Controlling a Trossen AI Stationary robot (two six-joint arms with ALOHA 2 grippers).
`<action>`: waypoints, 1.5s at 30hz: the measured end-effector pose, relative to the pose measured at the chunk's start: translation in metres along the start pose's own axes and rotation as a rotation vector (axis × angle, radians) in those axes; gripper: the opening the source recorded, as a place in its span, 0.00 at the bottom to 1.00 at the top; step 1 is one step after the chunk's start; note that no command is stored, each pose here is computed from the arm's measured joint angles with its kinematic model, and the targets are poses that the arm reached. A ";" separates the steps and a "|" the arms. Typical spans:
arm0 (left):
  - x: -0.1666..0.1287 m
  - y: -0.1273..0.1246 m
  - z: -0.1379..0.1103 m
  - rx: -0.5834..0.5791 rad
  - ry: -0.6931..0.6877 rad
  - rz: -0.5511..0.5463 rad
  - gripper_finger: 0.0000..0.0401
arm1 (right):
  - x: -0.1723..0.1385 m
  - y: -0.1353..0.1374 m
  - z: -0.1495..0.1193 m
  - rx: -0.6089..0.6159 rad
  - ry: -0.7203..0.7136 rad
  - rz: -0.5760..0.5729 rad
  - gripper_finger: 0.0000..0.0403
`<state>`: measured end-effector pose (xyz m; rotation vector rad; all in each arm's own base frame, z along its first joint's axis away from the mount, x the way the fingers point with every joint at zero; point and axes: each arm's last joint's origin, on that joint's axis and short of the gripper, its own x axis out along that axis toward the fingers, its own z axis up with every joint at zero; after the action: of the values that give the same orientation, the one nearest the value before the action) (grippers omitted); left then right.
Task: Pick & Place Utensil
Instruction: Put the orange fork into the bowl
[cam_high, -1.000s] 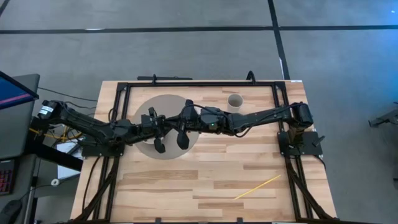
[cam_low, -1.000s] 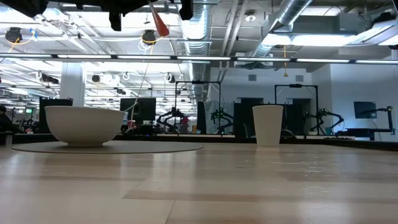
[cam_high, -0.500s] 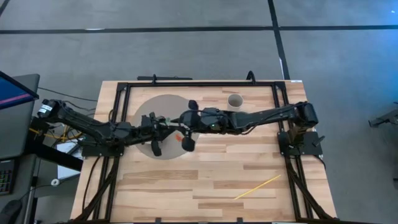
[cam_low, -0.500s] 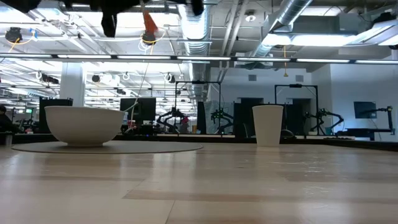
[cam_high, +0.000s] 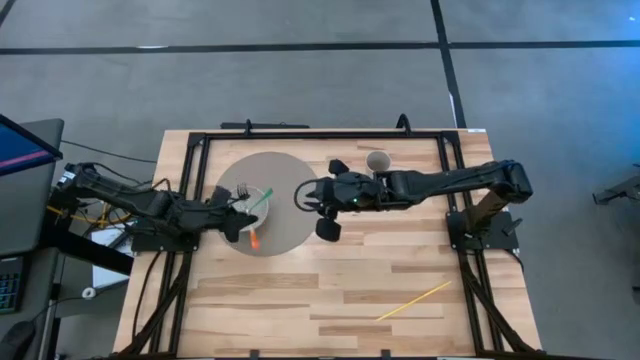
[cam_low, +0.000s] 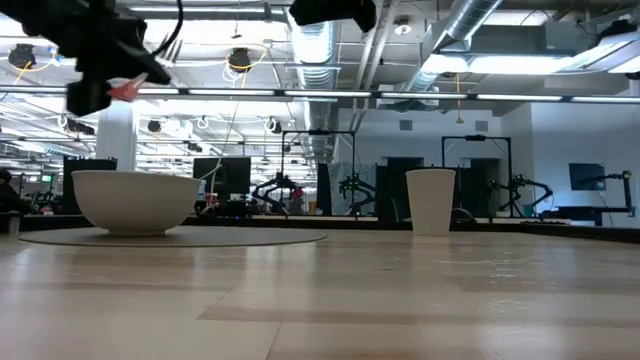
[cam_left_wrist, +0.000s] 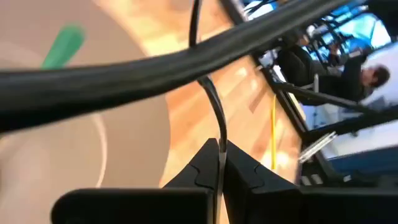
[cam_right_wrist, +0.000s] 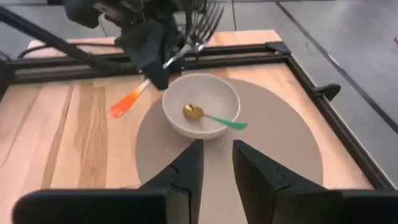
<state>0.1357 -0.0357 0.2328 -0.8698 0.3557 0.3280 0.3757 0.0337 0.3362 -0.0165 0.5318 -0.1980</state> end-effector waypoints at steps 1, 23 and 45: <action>-0.002 0.003 0.001 -0.052 0.024 0.005 0.02 | 0.002 0.000 0.000 0.002 -0.007 0.000 0.20; 0.008 0.032 0.014 -0.471 0.083 0.214 0.02 | 0.119 0.075 -0.059 -0.647 -0.136 0.061 0.20; 0.011 0.026 0.023 -0.433 0.016 0.137 0.02 | 0.149 0.098 -0.076 -0.708 -0.307 -0.024 0.20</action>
<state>0.1381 -0.0003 0.2241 -1.2757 0.3658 0.5377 0.4806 0.1042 0.1896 -0.7323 0.2731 -0.0206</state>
